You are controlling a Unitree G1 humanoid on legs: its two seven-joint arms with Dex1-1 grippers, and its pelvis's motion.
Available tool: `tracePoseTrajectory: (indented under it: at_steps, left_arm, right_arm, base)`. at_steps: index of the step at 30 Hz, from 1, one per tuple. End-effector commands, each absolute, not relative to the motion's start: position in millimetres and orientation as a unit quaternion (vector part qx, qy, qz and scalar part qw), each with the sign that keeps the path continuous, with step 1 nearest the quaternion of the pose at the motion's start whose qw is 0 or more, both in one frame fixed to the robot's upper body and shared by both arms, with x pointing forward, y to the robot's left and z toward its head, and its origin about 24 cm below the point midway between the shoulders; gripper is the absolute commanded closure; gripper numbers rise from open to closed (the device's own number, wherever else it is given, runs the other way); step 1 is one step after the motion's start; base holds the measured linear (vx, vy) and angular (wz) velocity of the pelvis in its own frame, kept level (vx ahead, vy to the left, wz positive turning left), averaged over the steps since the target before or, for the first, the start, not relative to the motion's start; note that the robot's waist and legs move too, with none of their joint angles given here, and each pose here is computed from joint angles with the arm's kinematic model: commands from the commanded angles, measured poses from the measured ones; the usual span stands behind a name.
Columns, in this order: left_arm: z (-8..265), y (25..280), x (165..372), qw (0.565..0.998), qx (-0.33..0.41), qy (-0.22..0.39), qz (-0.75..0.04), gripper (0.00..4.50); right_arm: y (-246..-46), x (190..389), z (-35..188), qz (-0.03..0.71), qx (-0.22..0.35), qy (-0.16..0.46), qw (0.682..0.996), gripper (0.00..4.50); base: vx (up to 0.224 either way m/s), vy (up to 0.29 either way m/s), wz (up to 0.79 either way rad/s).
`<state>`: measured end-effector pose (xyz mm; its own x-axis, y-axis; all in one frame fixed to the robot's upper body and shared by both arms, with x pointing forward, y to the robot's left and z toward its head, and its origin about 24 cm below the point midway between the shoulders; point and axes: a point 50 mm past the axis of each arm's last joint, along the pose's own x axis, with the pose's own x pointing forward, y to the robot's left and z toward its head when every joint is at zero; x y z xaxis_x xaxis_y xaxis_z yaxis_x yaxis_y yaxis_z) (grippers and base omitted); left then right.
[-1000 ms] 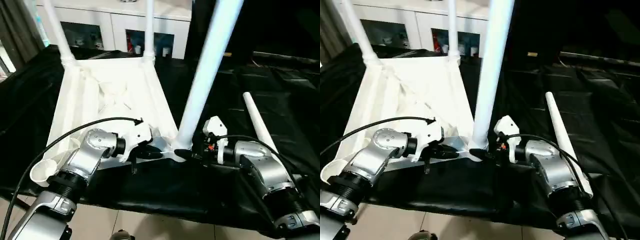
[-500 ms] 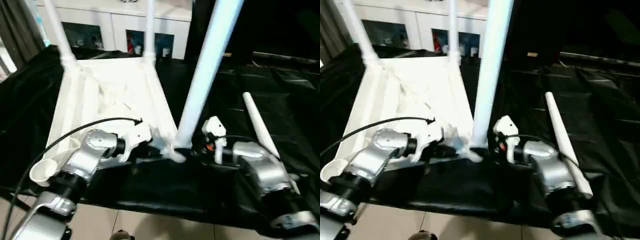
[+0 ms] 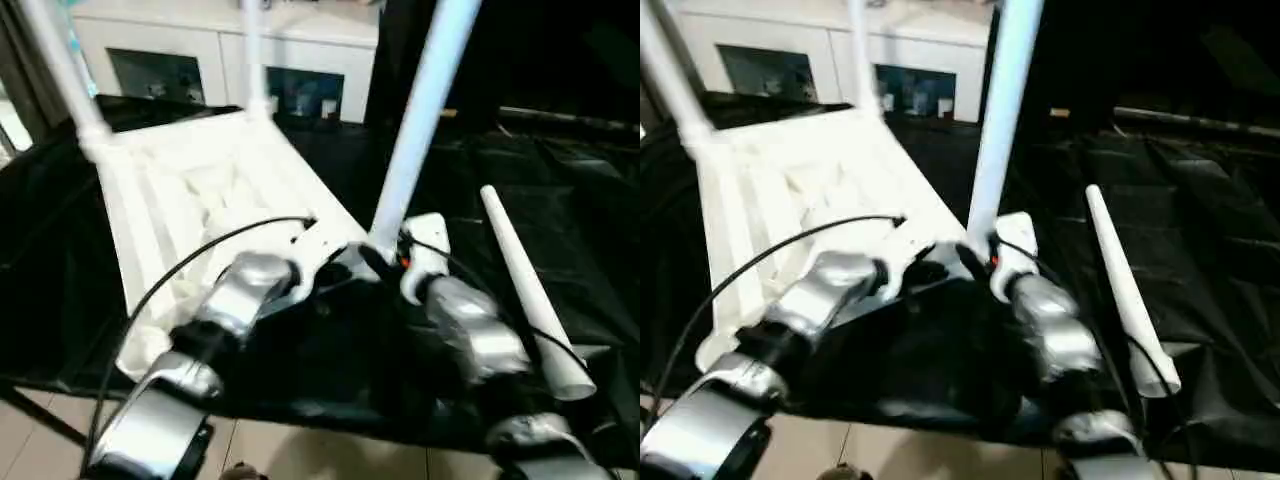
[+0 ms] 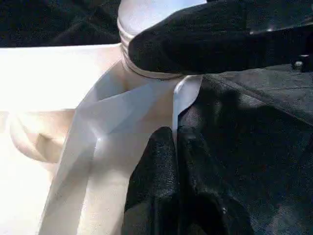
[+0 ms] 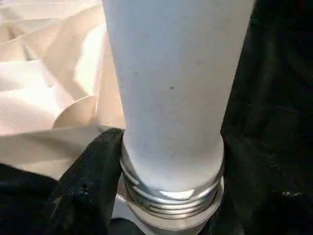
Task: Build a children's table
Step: Rotate leg to tighten
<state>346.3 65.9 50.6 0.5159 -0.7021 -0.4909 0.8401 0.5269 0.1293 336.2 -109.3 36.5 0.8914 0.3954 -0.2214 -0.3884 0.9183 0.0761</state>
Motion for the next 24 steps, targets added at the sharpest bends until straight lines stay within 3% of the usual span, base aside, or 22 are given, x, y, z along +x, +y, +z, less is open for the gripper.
tracePoseTrajectory:
  at_steps: [1,3,8,16,24]
  left_arm:
    - [53,65,348,0.854,0.193,0.181,-0.449,4.5]
    - [55,67,346,0.849,0.187,0.174,-0.463,4.5]
    - [58,76,343,0.836,0.179,0.155,-0.495,4.5]
    - [63,93,317,0.757,0.167,0.137,-0.616,4.5]
    - [63,101,311,0.744,0.162,0.139,-0.633,4.5]
  right_arm:
    - [-95.1,325.8,24,0.251,0.022,0.141,0.957,1.77]
    - [-96.7,324.1,28,0.283,0.031,0.128,0.95,1.21]
    - [-112.8,321.9,35,0.336,-0.002,0.125,0.933,0.74]
    - [-137.0,301.6,46,0.485,-0.033,0.141,0.862,0.74]
    - [-138.3,297.6,45,0.512,-0.038,0.146,0.846,0.74]
  base:
    - [0.0,0.0,0.0]
    - [0.0,0.0,0.0]
    - [0.0,0.0,0.0]
    - [0.0,0.0,0.0]
    - [0.0,0.0,0.0]
